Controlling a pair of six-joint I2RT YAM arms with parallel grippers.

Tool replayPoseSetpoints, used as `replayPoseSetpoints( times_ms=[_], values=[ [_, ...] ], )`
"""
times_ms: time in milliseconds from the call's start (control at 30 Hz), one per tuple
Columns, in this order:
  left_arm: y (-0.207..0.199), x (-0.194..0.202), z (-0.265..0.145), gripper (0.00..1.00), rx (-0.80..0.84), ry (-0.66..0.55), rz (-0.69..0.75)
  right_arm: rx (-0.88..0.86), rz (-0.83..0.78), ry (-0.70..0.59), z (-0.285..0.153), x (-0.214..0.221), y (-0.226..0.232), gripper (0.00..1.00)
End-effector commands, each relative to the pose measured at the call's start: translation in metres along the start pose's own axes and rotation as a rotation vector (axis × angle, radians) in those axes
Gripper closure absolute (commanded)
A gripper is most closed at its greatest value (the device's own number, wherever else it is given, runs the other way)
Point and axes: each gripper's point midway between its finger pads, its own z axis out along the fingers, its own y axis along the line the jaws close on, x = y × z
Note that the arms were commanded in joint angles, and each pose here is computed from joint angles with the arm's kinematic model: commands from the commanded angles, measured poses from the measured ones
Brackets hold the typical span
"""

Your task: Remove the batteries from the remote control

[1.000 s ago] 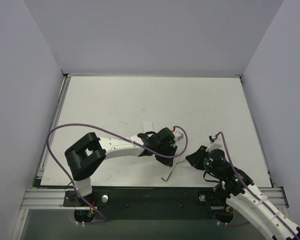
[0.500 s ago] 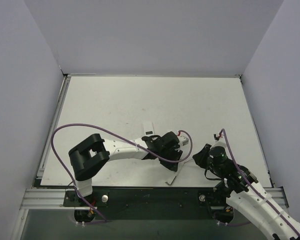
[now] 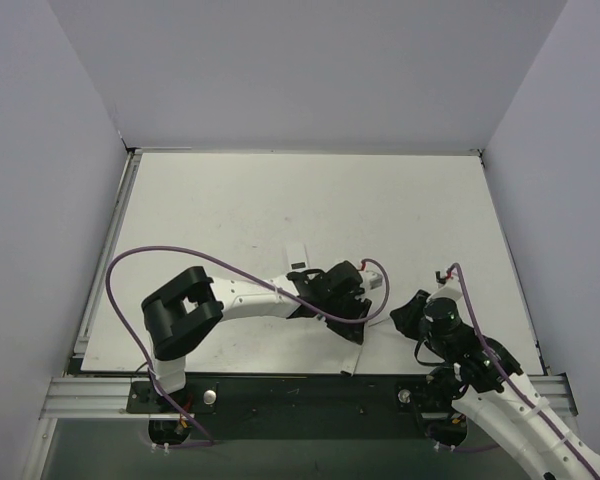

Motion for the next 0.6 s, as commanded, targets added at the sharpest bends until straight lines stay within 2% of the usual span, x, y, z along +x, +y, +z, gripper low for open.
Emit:
replayPoseSetpoints(
  times_ms=[0,133,233,367,467,500,533,567],
  values=[
    [-0.026,-0.021,0.003,0.64,0.080,-0.045,0.023,0.016,0.021,-0.033,0.004,-0.003,-0.004,1.00],
    [-0.024,-0.024,0.002,0.64,0.063,-0.054,0.021,0.055,-0.005,-0.032,0.002,-0.008,-0.007,1.00],
    [-0.015,-0.032,-0.009,0.64,-0.012,-0.089,-0.007,0.057,-0.020,-0.044,-0.002,-0.016,-0.003,1.00],
    [-0.002,-0.062,-0.047,0.60,-0.109,-0.235,-0.033,0.074,-0.070,-0.054,-0.011,-0.030,0.001,1.00],
    [0.033,-0.088,-0.094,0.55,-0.241,-0.353,-0.131,0.086,-0.078,-0.091,-0.018,-0.045,0.004,1.00],
    [0.046,-0.092,-0.105,0.48,-0.278,-0.364,-0.169,0.090,-0.092,-0.098,-0.019,-0.048,0.004,1.00],
    [0.077,-0.099,-0.125,0.47,-0.334,-0.364,-0.264,0.087,-0.094,-0.111,-0.021,-0.052,0.006,1.00],
    [0.092,-0.101,-0.135,0.46,-0.359,-0.359,-0.311,0.097,-0.102,-0.116,-0.020,-0.054,0.005,1.00]
  ],
)
